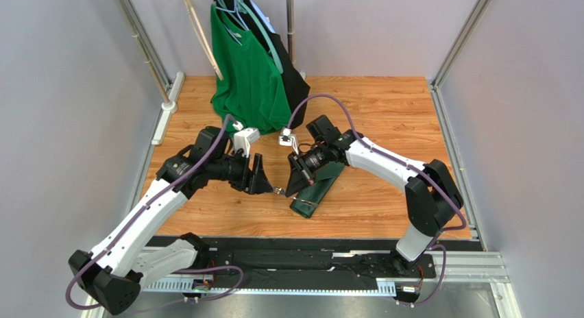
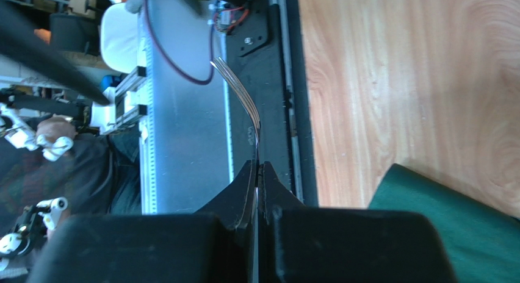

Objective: Fold the napkin into a case and place the utensils inside
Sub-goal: Pass from the right arm to the left, then insert the fork into the folded napkin.

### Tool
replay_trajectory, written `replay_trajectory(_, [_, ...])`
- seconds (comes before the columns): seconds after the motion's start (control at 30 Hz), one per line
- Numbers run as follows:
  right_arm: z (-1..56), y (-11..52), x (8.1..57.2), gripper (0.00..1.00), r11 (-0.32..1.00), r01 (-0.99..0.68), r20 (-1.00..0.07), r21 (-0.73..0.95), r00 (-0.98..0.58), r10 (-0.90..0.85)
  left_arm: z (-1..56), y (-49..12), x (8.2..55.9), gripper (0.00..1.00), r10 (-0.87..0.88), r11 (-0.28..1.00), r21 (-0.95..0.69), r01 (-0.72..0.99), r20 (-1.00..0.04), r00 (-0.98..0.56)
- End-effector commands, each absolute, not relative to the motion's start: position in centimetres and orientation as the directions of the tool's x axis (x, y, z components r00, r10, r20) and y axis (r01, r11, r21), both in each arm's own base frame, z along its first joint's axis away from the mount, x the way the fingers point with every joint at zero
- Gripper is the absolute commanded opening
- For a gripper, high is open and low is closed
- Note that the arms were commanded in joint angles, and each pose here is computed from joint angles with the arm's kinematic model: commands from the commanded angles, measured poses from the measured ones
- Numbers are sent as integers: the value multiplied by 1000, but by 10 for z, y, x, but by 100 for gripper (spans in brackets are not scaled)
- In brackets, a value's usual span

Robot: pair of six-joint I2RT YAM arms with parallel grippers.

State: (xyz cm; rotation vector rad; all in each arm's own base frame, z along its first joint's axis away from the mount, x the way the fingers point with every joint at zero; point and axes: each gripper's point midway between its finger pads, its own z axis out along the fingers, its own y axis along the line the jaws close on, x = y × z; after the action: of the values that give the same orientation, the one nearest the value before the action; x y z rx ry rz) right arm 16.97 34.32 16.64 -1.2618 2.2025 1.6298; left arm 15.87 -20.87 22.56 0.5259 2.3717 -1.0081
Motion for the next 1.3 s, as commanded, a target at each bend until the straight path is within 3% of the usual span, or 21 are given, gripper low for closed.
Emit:
replay_trajectory(0.0, [207, 339, 154, 0, -79, -672, -611, 736, -611, -503, 227, -218, 159, 68, 212, 586, -552, 592, -601, -770])
replay_trajectory(0.1, [211, 339, 152, 0, -97, -673, -621, 733, -605, -498, 221, -223, 157, 67, 242, 562, -579, 591, -568, -787])
replay_trajectory(0.27, [216, 339, 151, 0, -113, -671, -627, 733, -601, -495, 214, -231, 157, 56, 255, 526, -612, 590, -548, -796])
replay_trajectory(0.47, [211, 340, 153, 0, -80, -673, -613, 735, -610, -502, 210, -245, 162, 10, 206, 492, -671, 554, -529, -823])
replay_trajectory(0.53, [205, 341, 188, 17, 112, -659, -569, 744, -711, -413, 213, -246, 169, 0, 145, 514, -679, 524, -533, -833])
replay_trajectory(0.57, [197, 334, 193, 26, 176, -607, -519, 775, -770, -371, 198, -240, 176, 0, 100, 576, -664, 478, -522, -847])
replay_trajectory(0.6, [197, 320, 230, 39, 342, -598, -548, 725, -802, -240, 211, -241, 180, 0, 6, 566, -691, 450, -542, -841])
replay_trajectory(0.63, [192, 307, 243, 45, 456, -519, -510, 723, -846, -154, 210, -240, 183, 0, -46, 576, -704, 415, -534, -844])
replay_trajectory(0.67, [182, 291, 252, 57, 550, -466, -497, 693, -861, -103, 194, -233, 187, 0, -138, 617, -725, 308, -484, -864])
replay_trajectory(0.7, [181, 261, 271, 59, 685, -379, -526, 623, -851, 8, 208, -233, 191, 0, -206, 586, -741, 328, -527, -824])
replay_trajectory(0.73, [179, 249, 275, 61, 720, -308, -515, 621, -854, 78, 207, -231, 193, 0, -258, 577, -761, 297, -515, -817])
replay_trajectory(0.77, [179, 243, 277, 63, 726, -230, -487, 648, -858, 162, 188, -224, 195, 0, -347, 583, -790, 191, -454, -820])
replay_trajectory(0.83, [179, 238, 271, 65, 691, -197, -492, 696, -832, 258, 204, -224, 199, 0, -440, 509, -833, 218, -469, -766])
replay_trajectory(0.87, [179, 238, 267, 67, 645, -110, -422, 757, -834, 354, 196, -220, 202, 0, -495, 505, -847, 164, -440, -749])
replay_trajectory(0.93, [183, 249, 257, 73, 525, -182, -440, 832, -793, 422, 203, -219, 204, 0, -532, 490, -853, 176, -453, -715])
replay_trajectory(0.97, [185, 254, 254, 84, 482, -161, -406, 861, -789, 462, 201, -219, 204, 0, -547, 484, -861, 154, -435, -715])
replay_trajectory(1.0, [193, 265, 249, 84, 437, -229, -437, 870, -768, 468, 205, -220, 205, 0, -564, 466, -870, 158, -430, -705])
replay_trajectory(1.27, [208, 320, 248, 82, 372, -283, -451, 884, -723, 523, 198, -222, 205, 0, -620, 394, -915, 91, -337, -708])
